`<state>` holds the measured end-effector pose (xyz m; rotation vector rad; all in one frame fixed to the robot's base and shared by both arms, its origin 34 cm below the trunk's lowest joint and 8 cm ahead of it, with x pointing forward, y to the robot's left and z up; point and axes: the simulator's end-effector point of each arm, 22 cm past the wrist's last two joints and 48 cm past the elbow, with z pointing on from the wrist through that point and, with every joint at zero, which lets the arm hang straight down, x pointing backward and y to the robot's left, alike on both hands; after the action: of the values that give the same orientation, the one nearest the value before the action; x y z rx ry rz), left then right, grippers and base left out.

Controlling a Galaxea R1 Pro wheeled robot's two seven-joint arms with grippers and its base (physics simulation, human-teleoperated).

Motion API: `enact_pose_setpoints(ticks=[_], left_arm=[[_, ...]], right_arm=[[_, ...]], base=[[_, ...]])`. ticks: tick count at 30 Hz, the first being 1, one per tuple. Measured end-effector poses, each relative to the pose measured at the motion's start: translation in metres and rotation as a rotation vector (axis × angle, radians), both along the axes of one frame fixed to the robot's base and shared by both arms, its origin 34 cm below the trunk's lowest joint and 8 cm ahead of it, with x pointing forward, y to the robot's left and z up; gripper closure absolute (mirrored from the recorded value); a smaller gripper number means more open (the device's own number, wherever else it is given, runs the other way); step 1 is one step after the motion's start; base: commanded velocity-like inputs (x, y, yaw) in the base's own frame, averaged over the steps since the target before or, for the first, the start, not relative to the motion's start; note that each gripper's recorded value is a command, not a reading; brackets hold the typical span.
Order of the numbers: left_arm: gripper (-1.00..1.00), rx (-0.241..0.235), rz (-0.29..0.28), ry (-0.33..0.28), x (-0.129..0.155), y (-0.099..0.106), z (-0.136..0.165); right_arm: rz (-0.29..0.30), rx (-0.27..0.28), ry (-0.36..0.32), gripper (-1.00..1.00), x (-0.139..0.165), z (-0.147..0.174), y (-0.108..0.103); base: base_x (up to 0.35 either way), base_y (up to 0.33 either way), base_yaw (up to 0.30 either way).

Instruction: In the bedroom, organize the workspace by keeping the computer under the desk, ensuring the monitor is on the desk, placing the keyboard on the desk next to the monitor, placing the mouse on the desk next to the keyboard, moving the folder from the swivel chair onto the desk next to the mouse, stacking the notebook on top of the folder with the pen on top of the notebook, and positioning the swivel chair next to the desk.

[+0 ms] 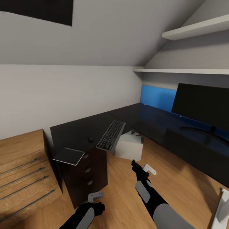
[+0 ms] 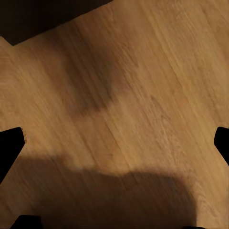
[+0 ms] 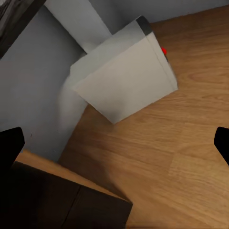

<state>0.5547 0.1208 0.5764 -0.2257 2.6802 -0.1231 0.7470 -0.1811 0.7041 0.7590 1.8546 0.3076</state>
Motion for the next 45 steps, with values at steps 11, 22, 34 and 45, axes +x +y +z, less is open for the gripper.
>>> enact_pose_setpoints(ticks=[11,22,34,45], left_arm=[[-1.00,0.000,0.005,0.000,0.001,0.002,0.000],[-1.00,-0.012,0.144,-0.143,0.032,0.028,0.011],[-1.00,-0.027,0.311,-0.140,0.039,0.080,-0.011],[-1.00,-0.034,0.330,-0.151,0.041,0.086,-0.028]], right_arm=[[-0.001,0.001,0.001,-1.00,0.000,0.000,0.000],[0.001,0.000,0.000,-1.00,0.000,-0.005,0.000],[0.192,0.135,0.080,-1.00,-0.005,-0.037,0.049],[0.382,0.680,0.048,-1.00,0.007,0.033,0.104]], base=[[-0.001,-0.004,0.216],[0.000,0.000,0.015],[0.000,0.000,0.000],[0.000,0.000,0.000]])
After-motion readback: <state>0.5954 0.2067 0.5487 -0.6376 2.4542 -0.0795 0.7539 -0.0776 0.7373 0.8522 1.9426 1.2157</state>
